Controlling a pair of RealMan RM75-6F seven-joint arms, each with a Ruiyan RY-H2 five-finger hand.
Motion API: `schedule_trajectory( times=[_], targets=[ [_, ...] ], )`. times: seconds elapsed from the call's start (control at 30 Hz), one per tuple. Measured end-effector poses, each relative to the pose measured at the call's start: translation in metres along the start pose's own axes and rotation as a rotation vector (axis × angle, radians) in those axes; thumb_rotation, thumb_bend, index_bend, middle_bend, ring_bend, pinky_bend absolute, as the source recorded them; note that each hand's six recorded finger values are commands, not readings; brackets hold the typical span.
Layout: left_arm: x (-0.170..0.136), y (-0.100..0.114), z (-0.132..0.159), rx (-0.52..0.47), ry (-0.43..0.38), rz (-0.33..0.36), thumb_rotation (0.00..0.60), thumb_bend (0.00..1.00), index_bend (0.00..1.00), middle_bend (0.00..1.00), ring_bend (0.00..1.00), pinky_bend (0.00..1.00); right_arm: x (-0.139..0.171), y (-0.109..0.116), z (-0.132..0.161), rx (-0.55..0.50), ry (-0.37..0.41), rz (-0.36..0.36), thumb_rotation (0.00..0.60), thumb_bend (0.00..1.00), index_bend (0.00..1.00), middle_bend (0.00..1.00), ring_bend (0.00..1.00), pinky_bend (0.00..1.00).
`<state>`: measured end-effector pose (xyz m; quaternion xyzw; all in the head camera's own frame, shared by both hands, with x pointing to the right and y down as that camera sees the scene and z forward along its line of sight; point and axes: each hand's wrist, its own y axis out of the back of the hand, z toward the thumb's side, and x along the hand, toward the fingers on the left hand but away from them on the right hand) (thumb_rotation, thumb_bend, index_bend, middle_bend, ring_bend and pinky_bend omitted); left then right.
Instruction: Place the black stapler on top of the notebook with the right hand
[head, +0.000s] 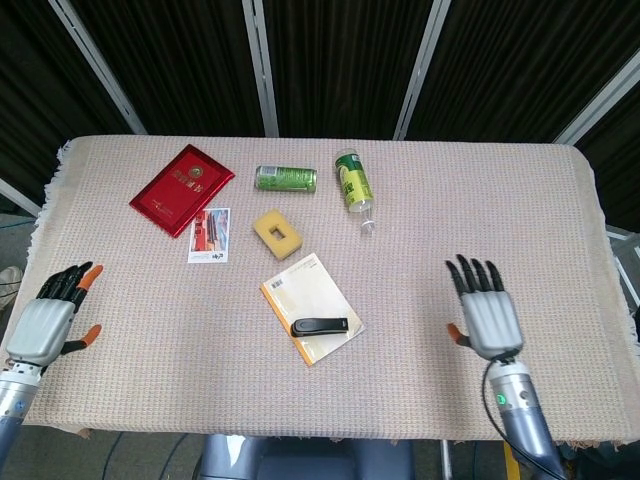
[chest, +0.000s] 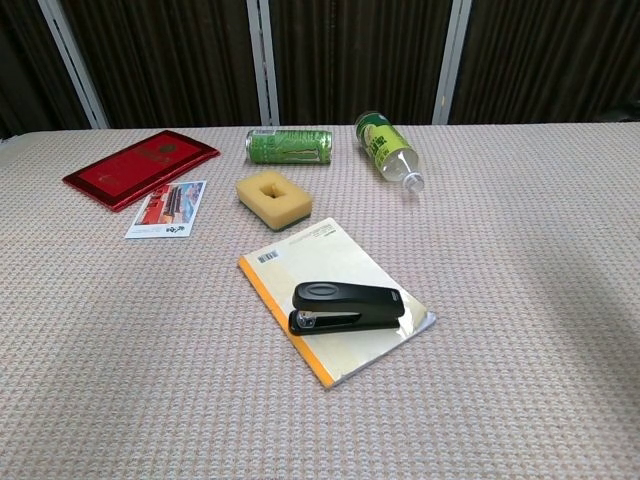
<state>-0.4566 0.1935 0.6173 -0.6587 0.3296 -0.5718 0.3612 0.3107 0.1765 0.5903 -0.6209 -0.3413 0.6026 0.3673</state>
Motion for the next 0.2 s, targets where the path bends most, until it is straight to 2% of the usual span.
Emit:
schedule_trajectory(
  times=[0.2],
  targets=[
    [0.004, -0.003, 0.011, 0.013, -0.018, 0.013, 0.600, 0.31, 0.00, 0.00, 0.00, 0.10, 0.034, -0.010, -0.086, -0.022, -0.146, -0.068, 0.600, 0.20, 0.00, 0.00, 0.00, 0.00]
  ],
)
